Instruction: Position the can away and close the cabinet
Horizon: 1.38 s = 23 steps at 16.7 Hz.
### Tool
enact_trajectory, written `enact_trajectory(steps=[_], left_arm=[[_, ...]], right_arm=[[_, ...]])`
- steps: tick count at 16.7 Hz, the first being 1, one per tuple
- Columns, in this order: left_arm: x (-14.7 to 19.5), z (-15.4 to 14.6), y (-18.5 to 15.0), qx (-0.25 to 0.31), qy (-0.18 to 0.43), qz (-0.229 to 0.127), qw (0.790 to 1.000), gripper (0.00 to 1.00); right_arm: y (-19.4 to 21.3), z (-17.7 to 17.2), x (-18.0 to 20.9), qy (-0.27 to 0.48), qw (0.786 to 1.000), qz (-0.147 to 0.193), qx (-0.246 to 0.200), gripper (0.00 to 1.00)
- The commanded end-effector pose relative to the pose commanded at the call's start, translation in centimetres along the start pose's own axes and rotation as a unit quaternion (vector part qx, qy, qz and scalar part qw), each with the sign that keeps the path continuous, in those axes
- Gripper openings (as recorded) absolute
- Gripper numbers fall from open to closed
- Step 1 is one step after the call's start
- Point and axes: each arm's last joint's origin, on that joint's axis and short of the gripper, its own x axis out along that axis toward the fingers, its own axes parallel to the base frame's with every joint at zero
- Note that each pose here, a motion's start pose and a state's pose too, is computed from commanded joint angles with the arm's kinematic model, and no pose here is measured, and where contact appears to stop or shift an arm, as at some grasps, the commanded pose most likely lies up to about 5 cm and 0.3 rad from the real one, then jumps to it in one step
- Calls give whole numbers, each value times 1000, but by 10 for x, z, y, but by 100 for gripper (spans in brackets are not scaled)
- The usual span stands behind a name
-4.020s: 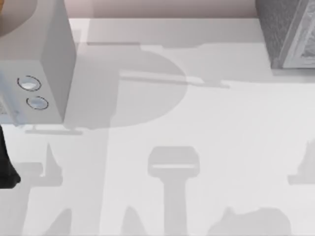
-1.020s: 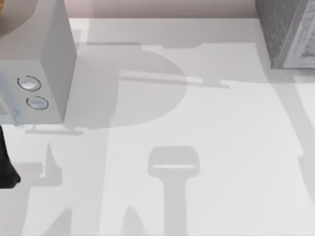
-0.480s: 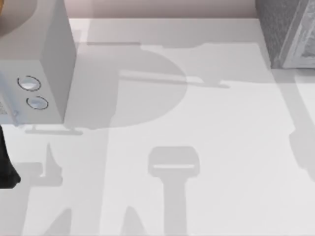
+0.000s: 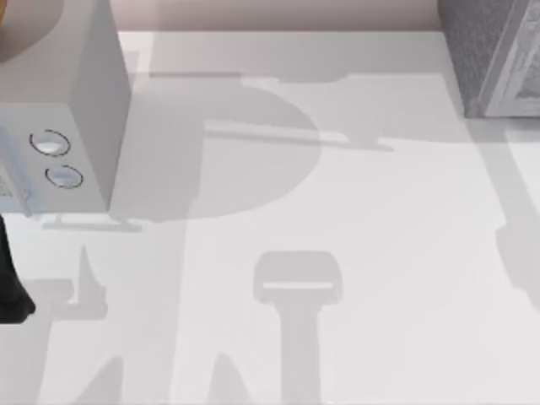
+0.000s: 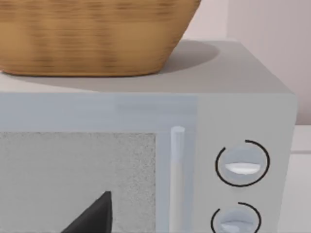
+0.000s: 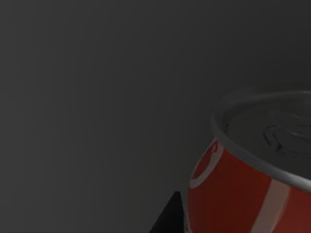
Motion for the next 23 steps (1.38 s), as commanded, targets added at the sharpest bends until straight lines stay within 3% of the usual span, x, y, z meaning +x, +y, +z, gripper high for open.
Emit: enact_trajectory(steps=[9,19,23], left_arm=[[0,0,0,0,0,0,1000,100],[0,0,0,0,0,0,1000,100],[0,0,0,0,0,0,1000,100]], right_arm=[[0,0,0,0,1000,0,0,98],[1,0,0,0,1000,1,0,100],[-1,15,-21,-21,1000,11,-3,100]])
